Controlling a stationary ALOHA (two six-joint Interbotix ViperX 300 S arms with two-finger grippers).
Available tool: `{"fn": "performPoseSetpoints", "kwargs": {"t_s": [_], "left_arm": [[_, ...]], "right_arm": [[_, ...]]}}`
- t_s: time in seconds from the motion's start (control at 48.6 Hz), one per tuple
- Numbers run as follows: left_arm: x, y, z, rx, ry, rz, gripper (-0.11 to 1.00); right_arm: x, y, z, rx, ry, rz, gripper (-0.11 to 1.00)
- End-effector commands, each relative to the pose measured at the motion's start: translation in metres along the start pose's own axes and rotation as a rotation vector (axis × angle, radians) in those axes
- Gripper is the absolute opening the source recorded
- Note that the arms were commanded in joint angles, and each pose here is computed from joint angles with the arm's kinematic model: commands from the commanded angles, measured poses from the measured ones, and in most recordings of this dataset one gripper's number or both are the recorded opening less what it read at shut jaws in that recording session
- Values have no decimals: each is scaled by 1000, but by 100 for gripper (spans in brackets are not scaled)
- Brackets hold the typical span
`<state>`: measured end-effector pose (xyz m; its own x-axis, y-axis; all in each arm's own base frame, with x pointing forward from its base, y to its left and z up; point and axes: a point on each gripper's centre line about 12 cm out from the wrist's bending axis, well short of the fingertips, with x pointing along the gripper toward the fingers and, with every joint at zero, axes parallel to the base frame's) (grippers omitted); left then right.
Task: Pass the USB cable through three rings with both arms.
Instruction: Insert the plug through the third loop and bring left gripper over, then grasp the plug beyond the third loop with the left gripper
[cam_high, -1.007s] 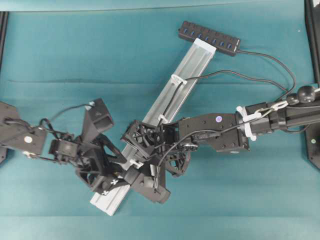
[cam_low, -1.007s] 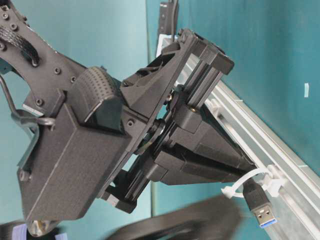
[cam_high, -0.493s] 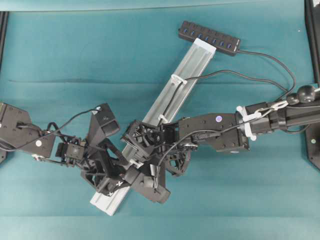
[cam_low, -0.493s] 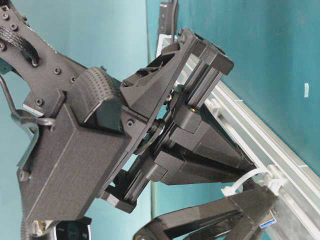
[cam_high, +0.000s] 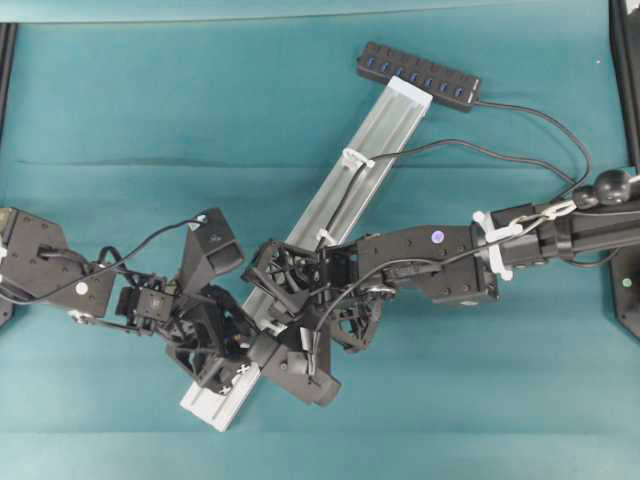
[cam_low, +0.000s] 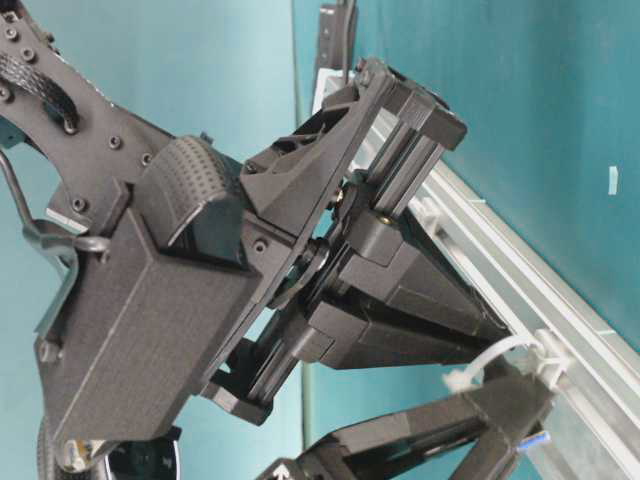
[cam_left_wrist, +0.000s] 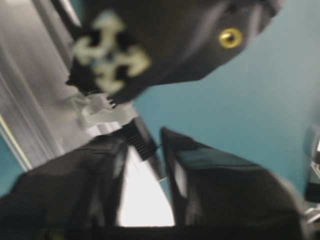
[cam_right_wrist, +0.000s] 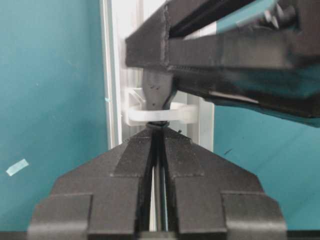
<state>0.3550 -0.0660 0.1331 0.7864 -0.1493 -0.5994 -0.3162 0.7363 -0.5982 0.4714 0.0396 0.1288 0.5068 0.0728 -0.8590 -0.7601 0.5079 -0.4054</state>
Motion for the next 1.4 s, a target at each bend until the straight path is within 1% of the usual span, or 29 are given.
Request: {"fn": "performPoseSetpoints", "kwargs": {"t_s": [0.0,0.041,0.308,0.493,0.699,0.761,0.802,0.863,1.007,1.049,1.09,1.192,1.254,1.316,1.377], "left_arm": [[-1,-10,8,9,-24,-30,18],[0,-9,7,9,-23,-29,16],[-1,-9,7,6,-21,-26,16],[-1,-9,7,7,-20,-25,16],[-2,-8,6,4,-19,-24,16],[-2,-7,5,4,-17,-22,16],[-3,-7,5,7,-18,-23,16],[-3,-7,5,6,-18,-23,16],[-3,-6,4,6,-16,-21,14],[-3,-6,4,6,-15,-20,14],[-3,-5,3,4,-13,-17,14],[-7,-6,3,6,-14,-23,14],[-9,-7,2,5,-14,-28,14],[-12,-7,-1,-3,-10,-30,14],[-14,-7,-4,-23,-4,-31,14]], "right_arm": [[1,-1,0,15,-5,-6,6],[0,-2,0,15,-5,-8,6],[0,-3,-3,17,1,-5,6],[-1,-5,-1,17,-12,-27,6],[-1,-4,-3,21,-2,-12,8],[-2,-2,-3,24,3,-1,14],[-3,-2,-4,24,8,5,22],[-4,-2,-5,25,12,11,38],[-7,-4,-7,33,12,7,81],[-9,-5,-8,35,12,2,87],[-10,-6,-7,35,9,-3,88],[-11,-7,-10,41,9,-7,83],[-12,-7,-11,42,9,-8,83],[-14,-9,-12,45,11,-11,83],[-16,-10,-14,53,11,-15,83]]}}
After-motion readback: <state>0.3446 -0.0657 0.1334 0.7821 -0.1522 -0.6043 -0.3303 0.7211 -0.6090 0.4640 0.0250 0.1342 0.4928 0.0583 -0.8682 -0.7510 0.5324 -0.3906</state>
